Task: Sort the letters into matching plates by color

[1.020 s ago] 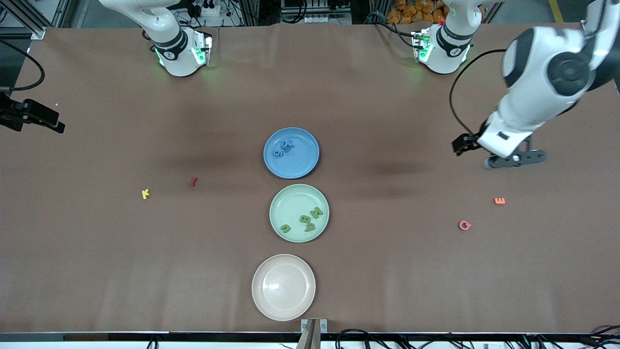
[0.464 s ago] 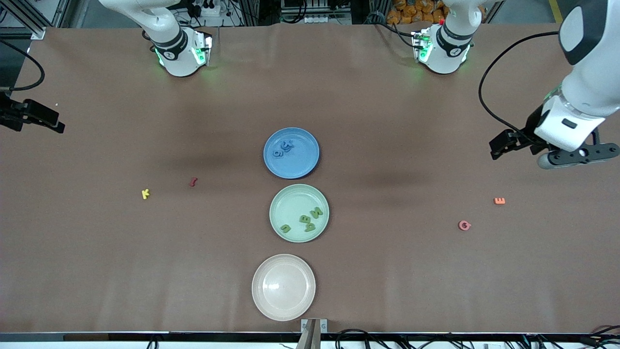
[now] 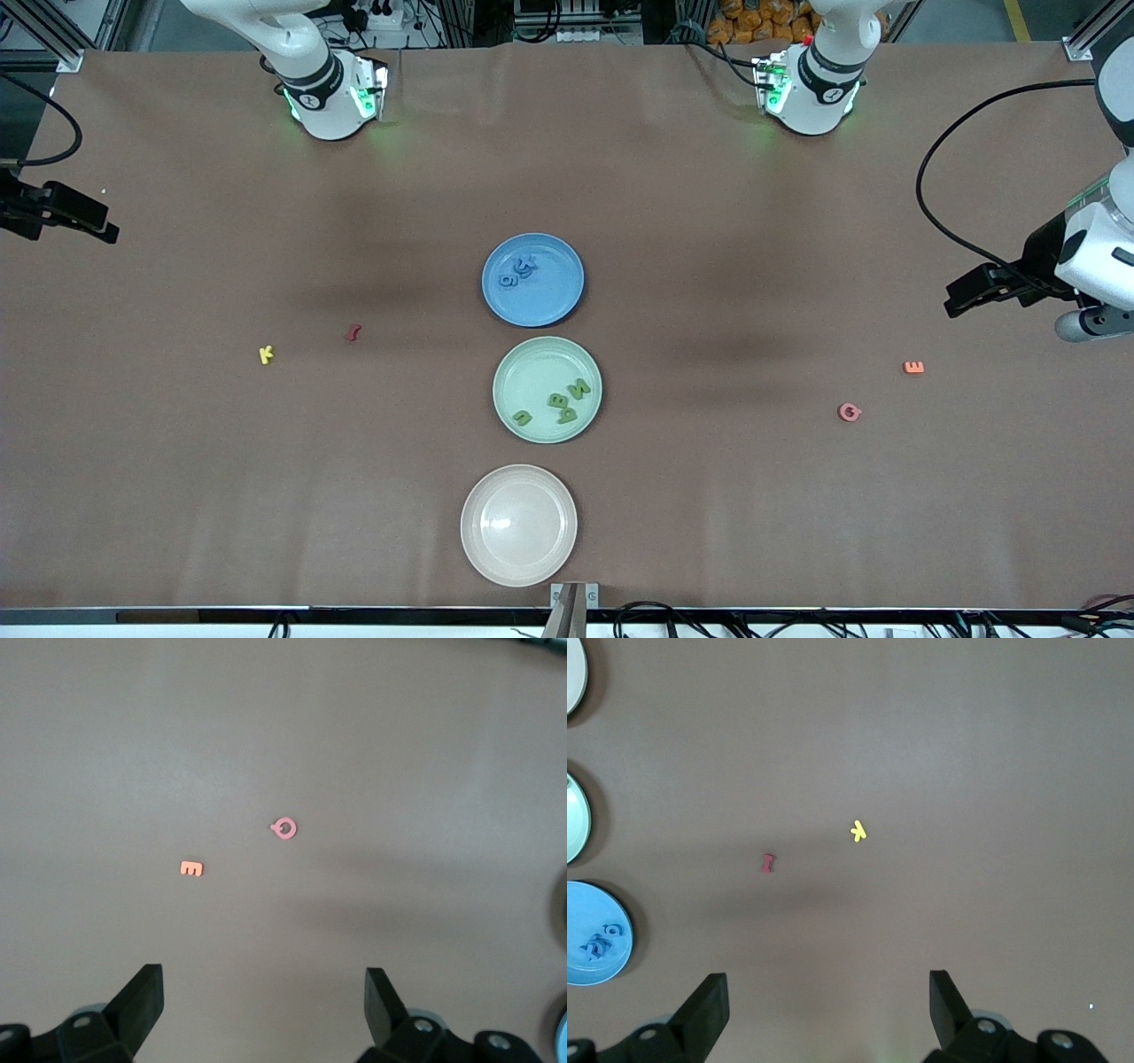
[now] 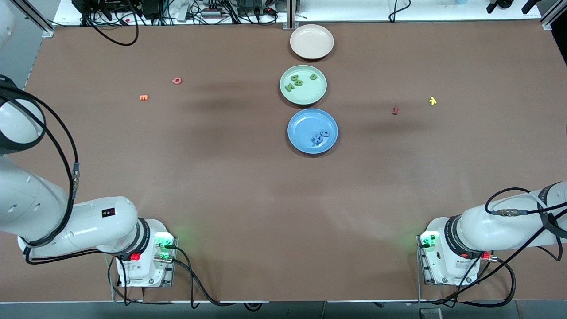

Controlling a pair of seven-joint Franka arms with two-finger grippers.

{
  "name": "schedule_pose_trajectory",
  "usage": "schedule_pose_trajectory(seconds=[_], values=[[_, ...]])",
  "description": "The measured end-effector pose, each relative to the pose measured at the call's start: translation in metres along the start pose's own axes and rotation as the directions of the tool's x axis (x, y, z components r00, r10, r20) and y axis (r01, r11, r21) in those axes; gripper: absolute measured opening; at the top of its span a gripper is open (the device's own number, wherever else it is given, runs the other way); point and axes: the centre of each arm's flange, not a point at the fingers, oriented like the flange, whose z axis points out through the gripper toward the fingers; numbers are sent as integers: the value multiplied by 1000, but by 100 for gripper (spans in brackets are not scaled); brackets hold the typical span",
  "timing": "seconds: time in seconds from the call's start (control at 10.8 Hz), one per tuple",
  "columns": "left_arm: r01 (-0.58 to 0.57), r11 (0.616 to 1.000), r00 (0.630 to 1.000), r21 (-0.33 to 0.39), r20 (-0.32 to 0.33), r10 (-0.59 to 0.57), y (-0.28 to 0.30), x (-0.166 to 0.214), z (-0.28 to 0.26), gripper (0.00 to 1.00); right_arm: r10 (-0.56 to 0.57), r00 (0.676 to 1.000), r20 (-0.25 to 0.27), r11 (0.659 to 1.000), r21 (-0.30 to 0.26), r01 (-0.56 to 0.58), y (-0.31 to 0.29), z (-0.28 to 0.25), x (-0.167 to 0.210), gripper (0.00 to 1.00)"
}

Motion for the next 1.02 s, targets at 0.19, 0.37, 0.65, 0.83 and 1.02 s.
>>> schedule_pose_trajectory(seconds=[0.19, 0.37, 0.65, 0.83, 1.02], values=[[-50, 999, 998, 8, 38, 50, -10, -2, -8, 100, -2, 1000, 0, 1000, 0, 2, -1, 0, 0, 100], [-36, 999, 999, 13, 41, 35, -24, -2, -25, 100, -5, 1000, -4, 1000, -1, 5, -3, 0, 1, 100], [-62, 998, 998, 17, 7, 62, -14, -13, -53, 100, -4, 1000, -10, 1000, -1, 4, -2, -1, 1, 100], [-94, 995, 996, 28, -6, 94, 4, -27, -68, 100, -2, 1000, -10, 1000, -1, 2, -1, 0, 2, 100], [-113, 993, 993, 33, -22, 114, 10, -36, -80, 100, 0, 1000, -7, 1000, -1, 0, 0, 1, 2, 100]])
